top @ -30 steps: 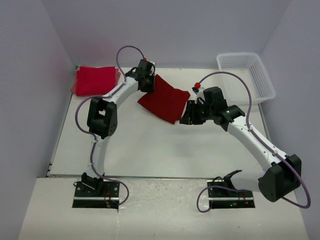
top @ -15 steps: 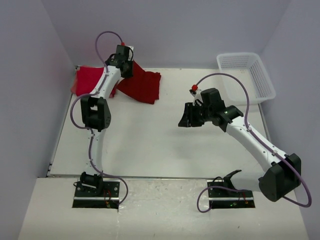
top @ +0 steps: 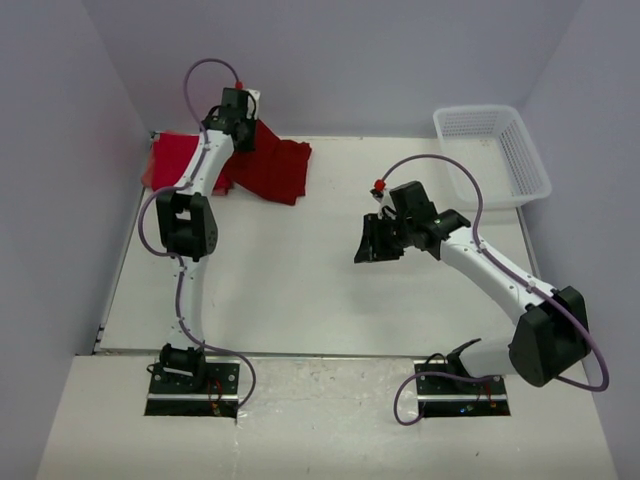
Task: Fold and stack the t-shirts
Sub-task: Put the neatly folded tshirt into the corner of the board with the left arm
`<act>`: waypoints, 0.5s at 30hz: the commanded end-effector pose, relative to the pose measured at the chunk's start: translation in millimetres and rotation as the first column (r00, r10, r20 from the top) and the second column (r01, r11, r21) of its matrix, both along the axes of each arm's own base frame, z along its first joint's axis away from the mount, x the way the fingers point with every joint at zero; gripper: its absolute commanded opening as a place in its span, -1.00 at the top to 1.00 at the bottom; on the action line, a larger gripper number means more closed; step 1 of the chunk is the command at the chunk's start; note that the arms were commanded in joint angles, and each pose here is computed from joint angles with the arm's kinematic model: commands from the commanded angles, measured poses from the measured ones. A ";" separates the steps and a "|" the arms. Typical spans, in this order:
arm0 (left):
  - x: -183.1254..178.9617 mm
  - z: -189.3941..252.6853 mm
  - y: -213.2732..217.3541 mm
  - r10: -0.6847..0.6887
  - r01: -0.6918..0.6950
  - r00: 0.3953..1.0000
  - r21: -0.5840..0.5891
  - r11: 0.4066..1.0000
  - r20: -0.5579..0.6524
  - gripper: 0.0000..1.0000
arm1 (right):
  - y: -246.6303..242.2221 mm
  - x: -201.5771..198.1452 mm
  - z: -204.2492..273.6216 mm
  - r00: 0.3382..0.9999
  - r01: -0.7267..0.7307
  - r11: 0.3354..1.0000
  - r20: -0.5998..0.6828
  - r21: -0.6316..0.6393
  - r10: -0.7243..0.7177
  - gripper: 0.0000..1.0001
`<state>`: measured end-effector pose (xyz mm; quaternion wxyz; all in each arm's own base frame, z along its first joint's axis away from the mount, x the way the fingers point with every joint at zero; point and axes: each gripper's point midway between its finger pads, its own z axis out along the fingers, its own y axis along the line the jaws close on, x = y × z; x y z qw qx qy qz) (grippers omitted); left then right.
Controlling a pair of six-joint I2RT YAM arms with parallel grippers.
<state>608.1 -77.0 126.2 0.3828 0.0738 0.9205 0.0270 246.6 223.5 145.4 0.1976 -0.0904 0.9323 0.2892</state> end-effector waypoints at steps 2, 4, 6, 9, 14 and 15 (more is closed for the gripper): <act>15.2 79.1 35.2 0.034 -0.042 0.982 0.038 0.998 0.184 1.00 | 6.7 -3.3 2.2 1.000 -0.029 0.999 -0.004 0.019 0.029 0.21; 14.6 91.5 41.7 0.041 -0.048 0.978 0.030 0.998 0.205 1.00 | 7.3 -3.5 1.1 0.999 -0.031 0.999 -0.009 0.016 0.031 0.21; 13.4 105.8 43.6 0.041 -0.049 0.972 0.029 0.998 0.232 1.00 | 7.4 -4.2 -1.1 0.999 -0.033 0.999 -0.017 0.011 0.033 0.21; 11.7 122.4 47.5 0.041 -0.053 0.963 0.038 0.998 0.265 1.00 | 9.3 -4.8 -2.7 0.999 -0.039 0.999 -0.021 0.009 0.039 0.21; 6.7 144.5 50.4 0.040 -0.058 0.953 0.050 0.997 0.300 1.00 | 11.0 -4.0 -8.3 0.998 -0.045 0.999 -0.033 0.002 0.045 0.21; 6.0 146.9 51.2 0.039 -0.059 0.952 0.055 0.997 0.305 1.00 | 11.1 -4.5 -10.0 0.998 -0.045 0.999 -0.039 0.002 0.045 0.21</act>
